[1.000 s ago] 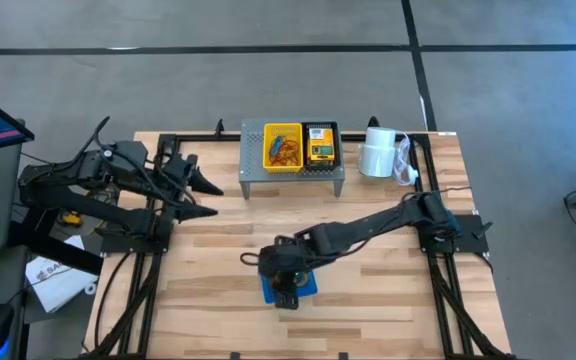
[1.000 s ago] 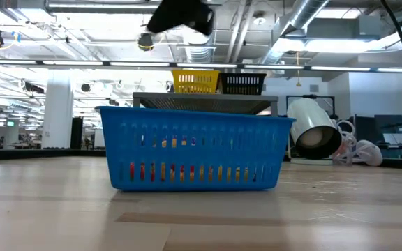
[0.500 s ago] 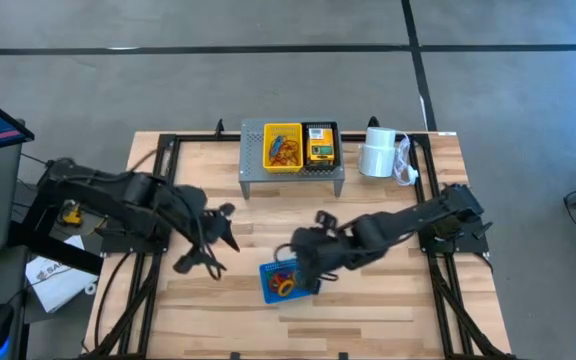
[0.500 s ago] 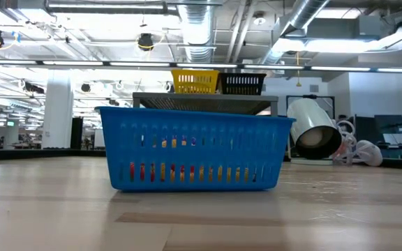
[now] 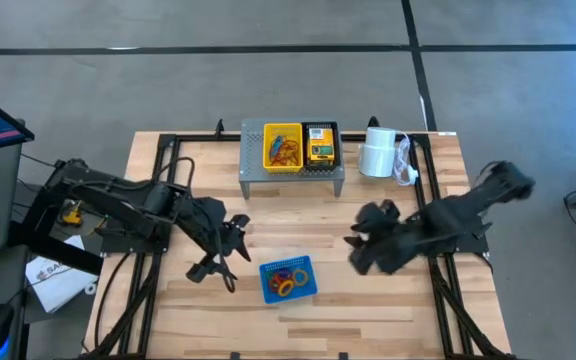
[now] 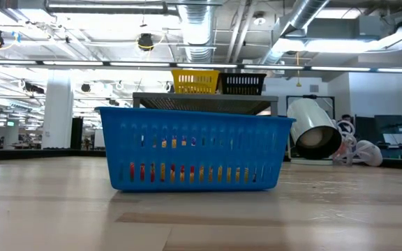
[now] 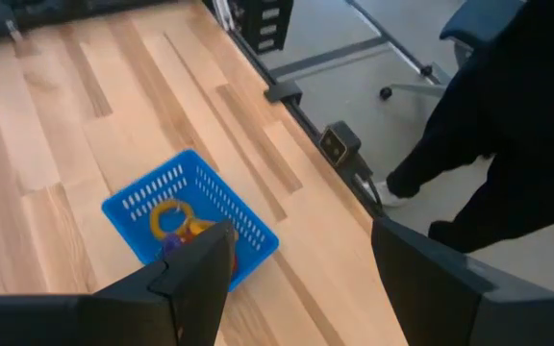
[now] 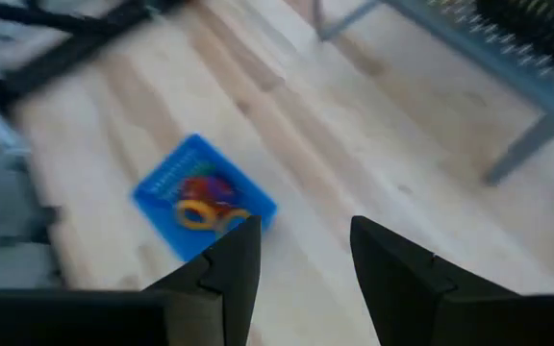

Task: Pick & Place Office Desk Supplies
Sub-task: Put the blue basket on the shelf

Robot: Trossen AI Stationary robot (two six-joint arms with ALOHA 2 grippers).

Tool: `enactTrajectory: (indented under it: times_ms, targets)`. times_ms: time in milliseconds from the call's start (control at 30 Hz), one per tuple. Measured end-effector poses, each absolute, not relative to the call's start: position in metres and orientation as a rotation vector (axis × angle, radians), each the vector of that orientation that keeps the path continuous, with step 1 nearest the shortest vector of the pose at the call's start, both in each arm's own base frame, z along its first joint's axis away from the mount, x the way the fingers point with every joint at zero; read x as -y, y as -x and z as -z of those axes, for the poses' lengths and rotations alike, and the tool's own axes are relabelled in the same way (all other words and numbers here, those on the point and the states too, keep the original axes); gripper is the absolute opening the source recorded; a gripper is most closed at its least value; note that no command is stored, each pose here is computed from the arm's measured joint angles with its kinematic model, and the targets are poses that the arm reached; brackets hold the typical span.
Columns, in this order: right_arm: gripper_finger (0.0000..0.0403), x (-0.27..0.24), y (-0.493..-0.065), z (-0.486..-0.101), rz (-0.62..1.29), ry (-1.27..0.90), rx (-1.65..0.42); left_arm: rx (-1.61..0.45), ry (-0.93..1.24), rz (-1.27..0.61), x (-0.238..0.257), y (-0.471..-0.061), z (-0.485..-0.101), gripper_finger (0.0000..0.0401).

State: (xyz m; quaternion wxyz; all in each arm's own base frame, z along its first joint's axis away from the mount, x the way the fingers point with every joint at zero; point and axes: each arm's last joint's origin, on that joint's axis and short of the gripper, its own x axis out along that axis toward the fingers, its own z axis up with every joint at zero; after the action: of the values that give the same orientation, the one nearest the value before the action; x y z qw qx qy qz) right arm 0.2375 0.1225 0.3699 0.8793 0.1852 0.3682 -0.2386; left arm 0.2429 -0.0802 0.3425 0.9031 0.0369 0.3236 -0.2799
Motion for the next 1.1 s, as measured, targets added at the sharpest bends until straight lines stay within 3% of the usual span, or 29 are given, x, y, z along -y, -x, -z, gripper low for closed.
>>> enactTrajectory:
  times_ms: [267,500,767,1100]
  targets:
    - [0.0158,-0.090,-0.167,-0.331,0.248,-0.717,-0.414,-0.669,-0.116,0.586,0.087,-0.259,-0.332,0.0241]
    - [0.0154,-0.076,-0.138,-0.286,-0.041,-0.903,-0.172,-0.719,-0.326,0.542,0.094,-0.273,-0.311,0.0241]
    - [0.0124,-0.069,-0.124,-0.270,-0.249,-0.869,-0.212,-0.792,-0.472,0.527,0.097,-0.290,-0.285,0.0241]
    - [0.0107,-0.056,-0.110,-0.240,-0.262,-0.930,-0.251,-0.813,-0.741,0.678,0.112,-0.302,-0.257,0.0241]
